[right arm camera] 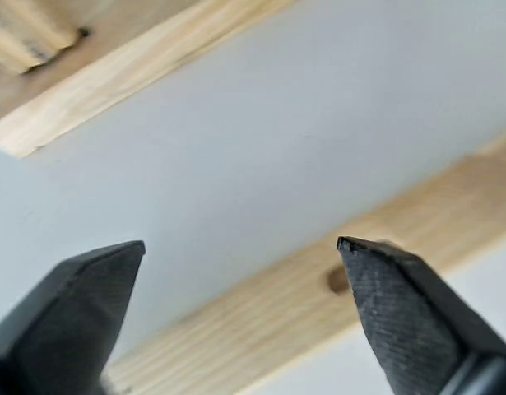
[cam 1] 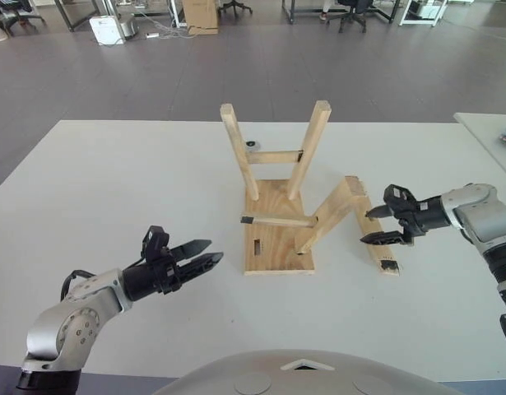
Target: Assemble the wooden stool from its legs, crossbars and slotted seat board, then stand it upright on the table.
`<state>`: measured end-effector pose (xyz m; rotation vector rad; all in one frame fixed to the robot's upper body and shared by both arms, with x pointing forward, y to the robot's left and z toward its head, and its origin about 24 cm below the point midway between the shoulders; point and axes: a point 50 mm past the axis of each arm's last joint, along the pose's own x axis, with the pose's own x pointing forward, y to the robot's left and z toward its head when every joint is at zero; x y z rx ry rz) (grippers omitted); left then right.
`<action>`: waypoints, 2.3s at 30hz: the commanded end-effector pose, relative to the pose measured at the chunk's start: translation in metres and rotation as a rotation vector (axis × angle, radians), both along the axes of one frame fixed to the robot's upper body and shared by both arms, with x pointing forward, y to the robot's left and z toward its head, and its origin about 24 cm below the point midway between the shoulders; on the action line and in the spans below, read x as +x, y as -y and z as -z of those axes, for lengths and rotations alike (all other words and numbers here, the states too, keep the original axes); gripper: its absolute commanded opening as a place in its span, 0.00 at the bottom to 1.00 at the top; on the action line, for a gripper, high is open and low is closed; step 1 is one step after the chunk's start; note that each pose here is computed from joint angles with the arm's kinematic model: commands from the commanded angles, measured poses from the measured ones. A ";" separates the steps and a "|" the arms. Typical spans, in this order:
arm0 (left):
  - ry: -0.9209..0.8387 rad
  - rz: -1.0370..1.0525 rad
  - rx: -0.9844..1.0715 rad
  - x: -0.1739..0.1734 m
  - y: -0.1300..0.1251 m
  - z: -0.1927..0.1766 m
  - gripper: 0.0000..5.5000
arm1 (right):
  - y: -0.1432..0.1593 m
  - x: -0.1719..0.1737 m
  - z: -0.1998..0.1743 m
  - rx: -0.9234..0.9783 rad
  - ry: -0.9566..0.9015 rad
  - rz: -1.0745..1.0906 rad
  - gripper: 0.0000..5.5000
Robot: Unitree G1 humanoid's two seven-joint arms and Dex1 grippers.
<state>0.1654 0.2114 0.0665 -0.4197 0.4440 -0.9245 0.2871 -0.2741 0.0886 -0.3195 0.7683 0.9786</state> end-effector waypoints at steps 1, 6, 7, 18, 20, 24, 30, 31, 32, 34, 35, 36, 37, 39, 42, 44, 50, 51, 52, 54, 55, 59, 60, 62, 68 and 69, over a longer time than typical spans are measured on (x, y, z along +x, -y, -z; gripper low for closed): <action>0.003 -0.019 0.040 -0.004 0.000 0.002 0.60 | -0.002 0.004 -0.010 0.131 0.125 0.233 0.80; -0.006 -0.022 0.060 -0.009 0.002 0.008 0.60 | 0.001 -0.021 0.007 0.073 0.150 0.532 0.80; -0.003 -0.022 0.064 -0.009 0.003 0.008 0.60 | -0.004 -0.027 0.012 0.079 0.134 0.562 0.80; 0.019 -0.102 0.072 0.004 0.003 0.000 0.60 | -0.029 -0.082 0.072 -0.060 -0.077 0.753 0.62; 0.025 -0.147 0.073 0.009 0.002 -0.002 0.60 | -0.021 -0.084 0.075 -0.094 -0.063 0.768 0.54; 0.035 -0.197 0.091 0.019 0.004 -0.006 0.60 | -0.014 -0.082 0.079 -0.106 -0.045 0.807 0.41; 0.209 -0.190 0.032 0.048 -0.005 -0.053 0.60 | 0.008 -0.028 0.018 0.124 0.327 0.892 0.38; 0.267 -0.171 -0.001 0.057 -0.009 -0.073 0.60 | 0.013 -0.011 -0.015 0.215 0.456 0.893 0.38; 0.327 -0.150 -0.035 0.064 -0.012 -0.095 0.60 | 0.015 0.001 -0.047 0.308 0.566 0.867 0.38; 0.438 -0.088 -0.108 0.075 -0.015 -0.143 0.60 | 0.002 0.012 -0.109 0.540 0.703 0.746 0.38; 0.492 -0.038 -0.147 0.079 -0.012 -0.167 0.60 | -0.013 0.011 -0.136 0.663 0.734 0.631 0.38; 0.533 0.037 -0.203 0.080 -0.005 -0.190 0.60 | -0.033 0.006 -0.161 0.798 0.737 0.481 0.38; 0.559 0.115 -0.260 0.079 0.003 -0.208 0.60 | -0.053 -0.002 -0.180 0.905 0.712 0.326 0.38; 0.572 0.236 -0.367 0.078 0.023 -0.229 0.60 | -0.089 -0.018 -0.199 1.046 0.613 0.069 0.38; 0.537 0.335 -0.438 0.076 0.044 -0.235 0.60 | -0.118 -0.032 -0.201 1.114 0.474 -0.128 0.38; 0.524 0.363 -0.468 0.075 0.054 -0.239 0.60 | -0.127 -0.041 -0.196 1.110 0.381 -0.223 0.38; 0.513 0.344 -0.491 0.078 0.061 -0.241 0.60 | -0.133 -0.057 -0.186 1.069 0.237 -0.328 0.38; 0.515 0.344 -0.490 0.078 0.060 -0.243 0.60 | -0.134 -0.058 -0.183 1.055 0.212 -0.340 0.38; 0.519 0.343 -0.483 0.077 0.059 -0.244 0.60 | -0.135 -0.060 -0.181 1.036 0.190 -0.354 0.38; 0.517 0.365 -0.485 0.074 0.059 -0.246 0.60 | -0.133 -0.058 -0.177 1.004 0.156 -0.350 0.38; 0.513 0.380 -0.490 0.072 0.059 -0.246 0.60 | -0.132 -0.056 -0.176 0.990 0.146 -0.344 0.38; 0.511 0.383 -0.493 0.071 0.059 -0.247 0.60 | -0.133 -0.057 -0.173 0.915 0.087 -0.401 0.38; 0.510 0.386 -0.494 0.071 0.060 -0.248 0.60 | -0.133 -0.056 -0.174 0.906 0.082 -0.410 0.38; 0.497 0.392 -0.500 0.070 0.060 -0.246 0.57 | -0.133 -0.053 -0.177 0.899 0.083 -0.421 0.38; 0.468 0.396 -0.485 0.067 0.061 -0.237 0.38 | -0.132 -0.049 -0.182 0.922 0.094 -0.422 0.38; 0.465 0.396 -0.484 0.067 0.062 -0.236 0.38 | -0.132 -0.049 -0.183 0.924 0.093 -0.423 0.38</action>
